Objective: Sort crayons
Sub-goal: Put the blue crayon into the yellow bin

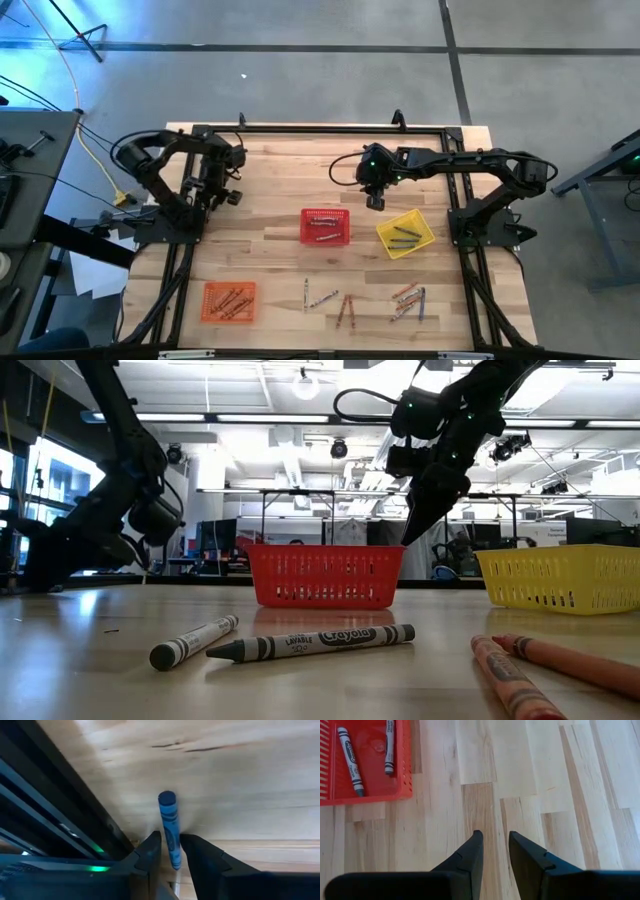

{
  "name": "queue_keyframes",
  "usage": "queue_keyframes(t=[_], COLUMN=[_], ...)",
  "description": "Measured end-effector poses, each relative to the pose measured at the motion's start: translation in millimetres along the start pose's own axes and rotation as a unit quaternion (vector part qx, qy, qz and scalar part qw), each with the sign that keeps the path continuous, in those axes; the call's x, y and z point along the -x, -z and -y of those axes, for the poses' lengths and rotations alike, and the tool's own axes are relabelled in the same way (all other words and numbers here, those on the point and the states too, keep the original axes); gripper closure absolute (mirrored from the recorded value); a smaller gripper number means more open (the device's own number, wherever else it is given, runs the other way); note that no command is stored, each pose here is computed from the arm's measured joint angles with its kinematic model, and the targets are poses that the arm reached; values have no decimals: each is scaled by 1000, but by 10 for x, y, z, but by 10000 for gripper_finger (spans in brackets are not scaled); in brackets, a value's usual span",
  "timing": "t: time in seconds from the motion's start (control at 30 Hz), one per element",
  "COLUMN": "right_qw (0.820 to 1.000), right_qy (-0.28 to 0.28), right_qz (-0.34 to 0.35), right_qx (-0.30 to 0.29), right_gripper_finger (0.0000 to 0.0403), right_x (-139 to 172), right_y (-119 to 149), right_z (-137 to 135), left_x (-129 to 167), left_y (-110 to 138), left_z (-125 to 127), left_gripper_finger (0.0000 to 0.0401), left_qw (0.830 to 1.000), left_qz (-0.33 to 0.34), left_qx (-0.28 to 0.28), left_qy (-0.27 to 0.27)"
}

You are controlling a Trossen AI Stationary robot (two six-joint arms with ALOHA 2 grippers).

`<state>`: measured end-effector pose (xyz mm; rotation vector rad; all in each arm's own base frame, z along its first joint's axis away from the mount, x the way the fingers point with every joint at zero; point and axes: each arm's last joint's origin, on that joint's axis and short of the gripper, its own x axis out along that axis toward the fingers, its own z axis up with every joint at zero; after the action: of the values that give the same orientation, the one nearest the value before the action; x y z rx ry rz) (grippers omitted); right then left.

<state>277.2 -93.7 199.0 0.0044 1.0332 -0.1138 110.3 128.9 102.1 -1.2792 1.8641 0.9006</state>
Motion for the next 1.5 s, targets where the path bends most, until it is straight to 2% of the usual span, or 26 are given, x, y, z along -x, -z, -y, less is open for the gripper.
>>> queue_keyframes(t=[0.3,0.67,0.77,0.9,1.03,1.13,1.27,1.5], right_qw=[1000,1000,1000,1000,998,995,991,981], right_qy=[0,1,1,10,60,92,102,97], right_qz=[1,3,2,1,-11,-30,-69,-129], right_qx=[8,8,8,8,-7,-32,-59,-104], right_gripper_finger=[316,316,316,316,316,316,316,316], right_x=[0,0,-1,0,2,6,12,31], right_y=[-1,-5,-4,-4,4,34,110,224], right_z=[0,1,1,7,35,49,40,-29], left_x=[101,261,346,449,571,673,838,1093], left_y=[-43,-44,-26,56,185,302,483,851], left_z=[35,287,448,753,1060,1257,1461,1581], left_gripper_finger=[394,400,400,401,400,400,400,400], left_qw=[1000,997,994,983,960,935,886,793], left_qz=[13,59,85,132,203,258,348,486], left_qx=[2,-47,-65,-121,-184,-223,-271,-320], left_qy=[-1,-5,5,33,62,93,147,179])
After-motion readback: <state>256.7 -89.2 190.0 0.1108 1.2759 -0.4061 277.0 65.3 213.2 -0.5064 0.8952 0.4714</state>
